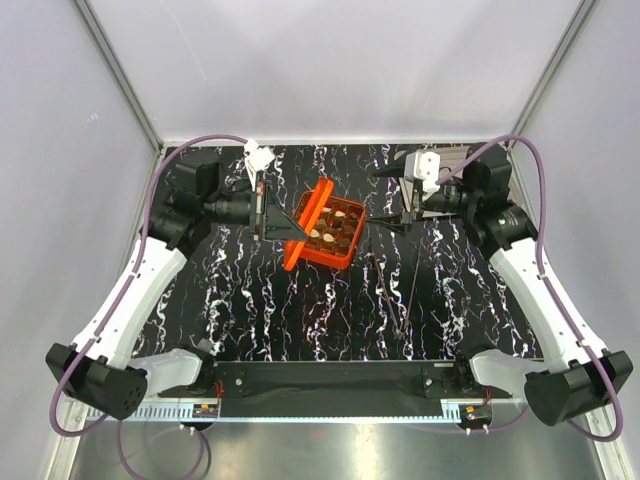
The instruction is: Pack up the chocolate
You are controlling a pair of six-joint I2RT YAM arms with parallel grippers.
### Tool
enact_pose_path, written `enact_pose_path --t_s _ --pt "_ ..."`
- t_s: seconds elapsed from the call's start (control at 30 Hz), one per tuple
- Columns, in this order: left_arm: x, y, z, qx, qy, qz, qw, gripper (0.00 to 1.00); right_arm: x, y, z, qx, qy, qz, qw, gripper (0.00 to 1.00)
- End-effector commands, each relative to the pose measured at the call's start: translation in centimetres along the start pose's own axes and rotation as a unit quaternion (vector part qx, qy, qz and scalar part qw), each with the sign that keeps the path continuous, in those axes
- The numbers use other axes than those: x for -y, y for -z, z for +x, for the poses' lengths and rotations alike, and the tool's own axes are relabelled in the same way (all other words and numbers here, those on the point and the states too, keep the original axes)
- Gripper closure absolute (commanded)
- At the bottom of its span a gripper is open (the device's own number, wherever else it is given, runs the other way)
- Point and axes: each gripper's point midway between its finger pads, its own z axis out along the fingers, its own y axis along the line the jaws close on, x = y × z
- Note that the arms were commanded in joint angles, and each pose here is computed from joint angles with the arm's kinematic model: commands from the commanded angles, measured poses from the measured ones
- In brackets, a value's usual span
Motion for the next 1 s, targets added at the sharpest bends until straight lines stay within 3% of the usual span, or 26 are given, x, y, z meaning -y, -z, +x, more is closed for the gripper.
enact_pose_path --t_s 0.0,0.2,0.43,0.9,0.97 --pt "2.2 -0.2 1.4 -0.028 -0.054 0.053 0.997 1.00 -1.9 0.0 -2.0 0.033 0.067 -0.088 0.993 0.05" --pt "3.3 -1.3 3.7 -0.072 -0.069 0.061 0.993 1.00 -1.2 -0.7 -1.9 0.045 0.087 -0.104 0.990 0.11" --pt "4.3 -1.8 4.1 -0.085 -0.106 0.081 0.987 1.00 -3.1 -1.1 -1.8 0.070 0.046 -0.170 0.982 0.14" --pt "4.6 -2.5 4.1 -0.125 -0.132 0.127 0.975 1.00 -5.2 -3.2 0.6 0.037 0.041 -0.207 0.977 0.20" --pt "4.6 -2.6 3.7 -0.124 -0.136 0.127 0.975 1.00 -5.8 -3.3 1.0 0.032 0.028 -0.222 0.974 0.43"
